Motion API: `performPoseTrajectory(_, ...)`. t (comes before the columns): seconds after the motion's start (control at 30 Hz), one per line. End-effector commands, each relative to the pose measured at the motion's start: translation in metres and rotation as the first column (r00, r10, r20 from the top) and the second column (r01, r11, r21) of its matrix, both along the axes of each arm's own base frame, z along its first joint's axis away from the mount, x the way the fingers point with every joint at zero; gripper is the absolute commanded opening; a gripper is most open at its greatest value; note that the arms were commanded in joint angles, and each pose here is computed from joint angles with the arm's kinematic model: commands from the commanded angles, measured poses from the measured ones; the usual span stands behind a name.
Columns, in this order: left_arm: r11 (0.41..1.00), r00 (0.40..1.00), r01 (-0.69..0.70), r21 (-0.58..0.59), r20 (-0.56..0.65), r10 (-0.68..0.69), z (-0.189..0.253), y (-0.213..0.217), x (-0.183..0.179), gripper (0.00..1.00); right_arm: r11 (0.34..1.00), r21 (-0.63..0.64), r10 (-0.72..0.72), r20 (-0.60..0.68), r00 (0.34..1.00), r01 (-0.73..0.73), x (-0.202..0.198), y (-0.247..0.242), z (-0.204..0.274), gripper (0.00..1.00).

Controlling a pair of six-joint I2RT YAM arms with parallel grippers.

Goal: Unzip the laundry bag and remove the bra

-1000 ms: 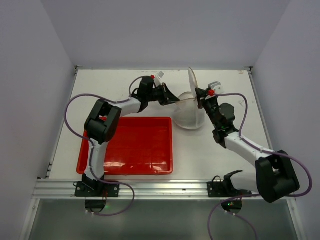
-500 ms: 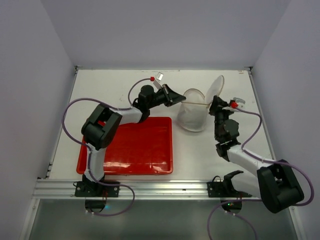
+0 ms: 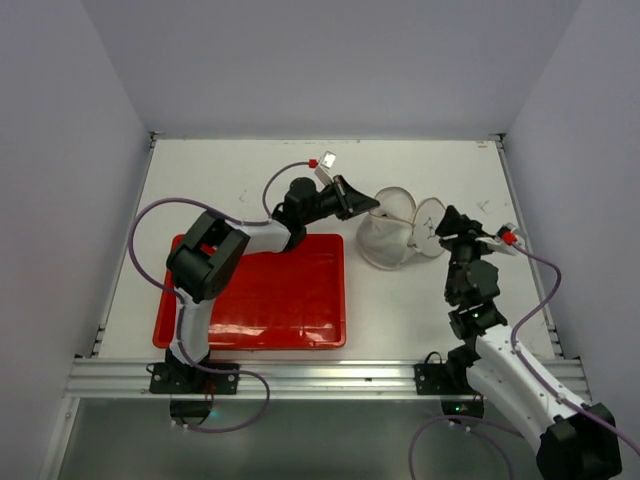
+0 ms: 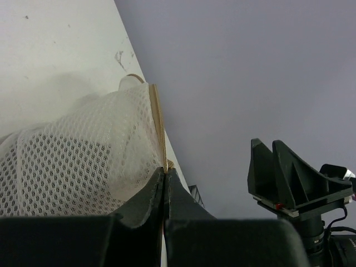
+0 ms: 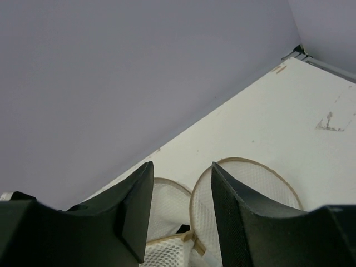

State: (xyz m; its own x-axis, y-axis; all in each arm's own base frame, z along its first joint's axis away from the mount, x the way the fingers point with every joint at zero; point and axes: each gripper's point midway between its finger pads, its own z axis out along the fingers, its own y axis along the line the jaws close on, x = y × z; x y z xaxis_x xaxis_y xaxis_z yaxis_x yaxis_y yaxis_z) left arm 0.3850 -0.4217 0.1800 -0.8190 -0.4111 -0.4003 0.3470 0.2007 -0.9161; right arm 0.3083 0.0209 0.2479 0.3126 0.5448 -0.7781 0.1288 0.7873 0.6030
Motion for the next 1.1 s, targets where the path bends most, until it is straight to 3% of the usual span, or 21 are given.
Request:
performPoseTrajectory(0.0,1.0,0.994,0.004,-0.015,0.112,-0.002,0.02,0.0,-0.006,0.0,0.998,-0.058,0.002,-0.113,0.994,-0.009,0.003,0.002,-0.006,0.47)
performPoseTrajectory(0.07,1.0,0.995,0.003,0.022,0.102,-0.006,0.013,0.0,-0.007,0.0,0.975,-0.164,0.12,-0.163,0.979,-0.147,0.016,0.027,-0.008,0.49)
performPoseTrajectory(0.1,0.999,0.994,-0.001,0.039,0.113,-0.003,0.012,0.001,-0.006,0.0,0.959,-0.205,0.161,-0.178,0.971,-0.197,0.027,0.039,0.012,0.53)
performPoseTrajectory(0.17,0.999,0.995,-0.01,0.052,0.099,0.005,0.004,0.004,-0.008,0.0,0.927,-0.21,0.194,-0.437,0.878,-0.31,0.049,0.054,-0.037,0.56)
performPoseTrajectory(0.2,0.998,0.996,-0.013,0.055,0.093,0.008,0.001,0.007,-0.01,0.0,0.939,-0.164,0.206,-0.432,0.878,-0.302,0.062,0.059,-0.02,0.57)
performPoseTrajectory(0.23,0.998,0.996,-0.019,0.058,0.093,0.013,-0.001,0.008,-0.01,0.0,0.95,-0.134,0.181,-0.502,0.846,-0.283,0.073,0.054,-0.041,0.57)
performPoseTrajectory(0.33,0.996,0.995,-0.038,0.078,0.097,0.031,-0.006,0.013,-0.013,0.0,0.986,-0.056,0.103,-0.542,0.834,-0.157,0.088,0.039,-0.041,0.63)
performPoseTrajectory(0.37,0.996,0.994,-0.043,0.079,0.1,0.035,-0.006,0.015,-0.013,0.0,0.989,-0.068,0.061,-0.618,0.784,-0.131,0.087,0.034,-0.061,0.67)
performPoseTrajectory(0.4,0.995,0.994,-0.044,0.086,0.103,0.035,-0.007,0.016,-0.014,0.0,0.994,-0.077,0.011,-0.604,0.797,-0.073,0.097,0.027,-0.044,0.68)
performPoseTrajectory(0.5,0.995,0.993,-0.046,0.091,0.11,0.036,-0.007,0.016,-0.014,0.0,0.993,-0.113,-0.049,-0.67,0.741,-0.037,0.11,0.023,-0.054,0.7)
performPoseTrajectory(0.77,0.994,0.991,-0.051,0.098,0.129,0.039,-0.006,0.018,-0.014,0.0,0.986,-0.072,0.044,-0.756,0.653,-0.15,0.129,0.042,-0.093,0.73)
performPoseTrajectory(1.07,0.992,0.988,-0.069,0.107,0.145,0.053,-0.002,0.022,-0.016,0.0,0.985,-0.056,0.055,-0.792,0.608,-0.161,0.131,0.046,-0.12,0.65)
